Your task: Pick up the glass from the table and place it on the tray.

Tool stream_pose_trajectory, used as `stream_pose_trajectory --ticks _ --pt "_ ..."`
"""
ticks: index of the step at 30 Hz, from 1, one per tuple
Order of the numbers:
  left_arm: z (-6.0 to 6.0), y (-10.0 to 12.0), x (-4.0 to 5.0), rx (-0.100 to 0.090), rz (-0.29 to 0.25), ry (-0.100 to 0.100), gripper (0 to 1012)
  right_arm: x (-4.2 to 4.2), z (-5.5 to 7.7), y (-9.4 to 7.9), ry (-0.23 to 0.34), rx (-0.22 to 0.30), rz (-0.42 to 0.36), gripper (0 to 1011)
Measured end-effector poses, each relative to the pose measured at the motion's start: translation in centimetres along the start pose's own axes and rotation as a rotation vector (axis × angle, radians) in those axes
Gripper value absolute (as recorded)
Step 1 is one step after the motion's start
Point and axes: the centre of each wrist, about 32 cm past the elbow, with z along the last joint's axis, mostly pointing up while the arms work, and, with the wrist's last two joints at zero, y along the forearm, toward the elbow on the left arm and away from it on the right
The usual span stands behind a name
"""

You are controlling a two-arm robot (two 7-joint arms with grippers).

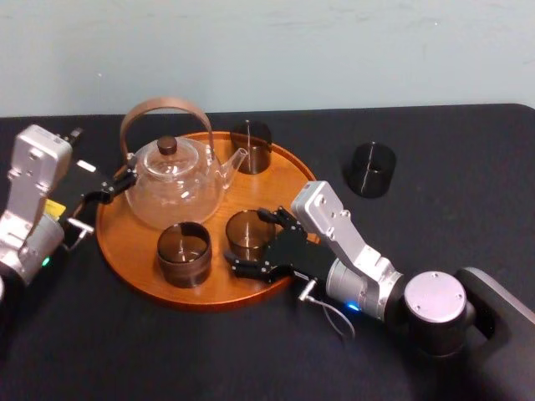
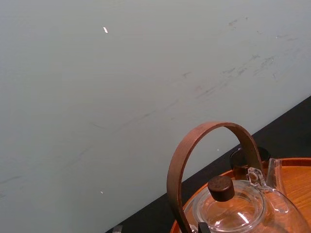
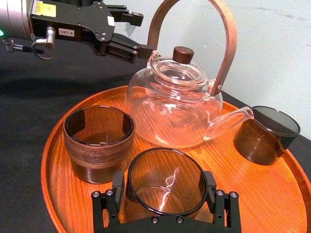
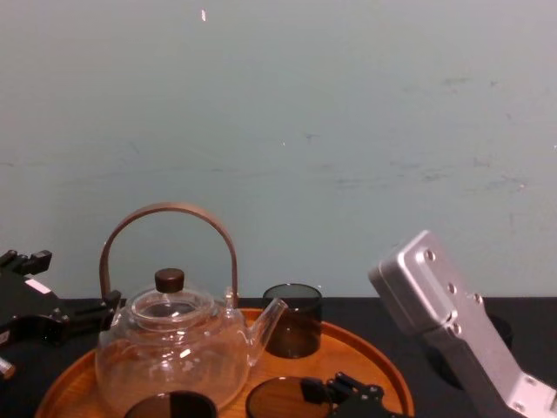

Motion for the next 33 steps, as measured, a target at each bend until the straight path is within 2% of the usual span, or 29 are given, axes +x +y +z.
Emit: stream_pose_trajectory --ticks 9,23,33 --pt "0.0 0.0 0.0 0.0 0.0 0.0 1010 0.19 -0.1 -0.2 0.025 -0.005 0.009 1002" --pt "0.0 0.0 0.0 0.0 0.0 0.0 1010 0.09 -0.7 -1.2 0.046 -0.07 0.02 1002" --pt "0.0 0.0 0.0 0.0 0.0 0.0 1009 0.14 -0.8 -3.0 0.036 -0.086 -0.005 1002"
